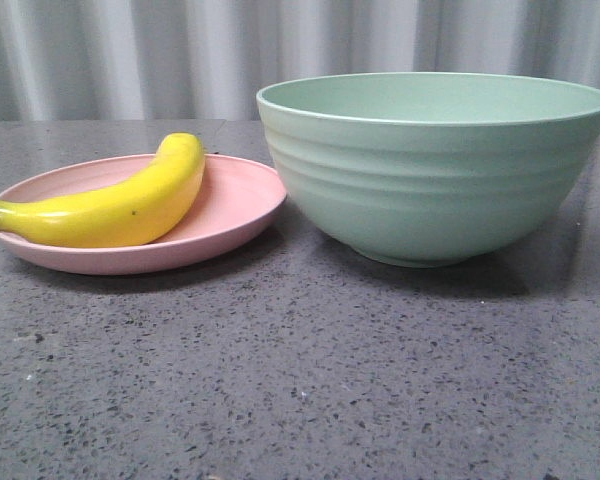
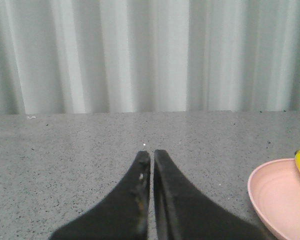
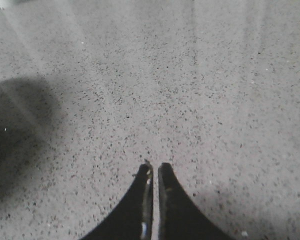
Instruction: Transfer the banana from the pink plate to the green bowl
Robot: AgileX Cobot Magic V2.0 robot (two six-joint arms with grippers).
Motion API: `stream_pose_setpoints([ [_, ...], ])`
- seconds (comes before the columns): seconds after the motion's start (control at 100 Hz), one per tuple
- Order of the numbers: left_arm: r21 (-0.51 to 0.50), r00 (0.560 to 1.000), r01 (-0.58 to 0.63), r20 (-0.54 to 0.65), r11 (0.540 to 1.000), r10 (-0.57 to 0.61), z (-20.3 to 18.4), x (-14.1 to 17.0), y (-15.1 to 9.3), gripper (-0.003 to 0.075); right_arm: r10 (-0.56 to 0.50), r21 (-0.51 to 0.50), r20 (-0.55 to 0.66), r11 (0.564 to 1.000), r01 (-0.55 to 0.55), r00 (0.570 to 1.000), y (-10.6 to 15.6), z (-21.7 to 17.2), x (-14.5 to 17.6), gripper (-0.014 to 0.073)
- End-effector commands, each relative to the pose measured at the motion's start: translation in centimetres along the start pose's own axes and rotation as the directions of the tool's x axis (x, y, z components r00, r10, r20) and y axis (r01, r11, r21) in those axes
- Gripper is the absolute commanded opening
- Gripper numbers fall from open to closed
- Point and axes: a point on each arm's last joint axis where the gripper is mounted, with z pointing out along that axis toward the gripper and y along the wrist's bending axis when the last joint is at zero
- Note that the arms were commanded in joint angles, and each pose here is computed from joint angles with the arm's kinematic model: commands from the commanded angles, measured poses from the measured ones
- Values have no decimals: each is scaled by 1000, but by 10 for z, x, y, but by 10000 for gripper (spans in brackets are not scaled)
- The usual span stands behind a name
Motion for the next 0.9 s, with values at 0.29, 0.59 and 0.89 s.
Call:
stream_pose_setpoints([
  [0.29,-19,990,16,142,1000,-13,38,-24,2,285,-14,-21,138,1000,17,990,6,6,-36,-62],
  [0.59,30,991,-39,133,999,34,55,-29,-5,492,-13,-21,161,1000,16,987,5,8,-33,-62],
  [0.89,243,984,-65,-144,968,102,94,-55,-40,493,-13,-21,165,1000,16,986,5,8,-33,-62],
])
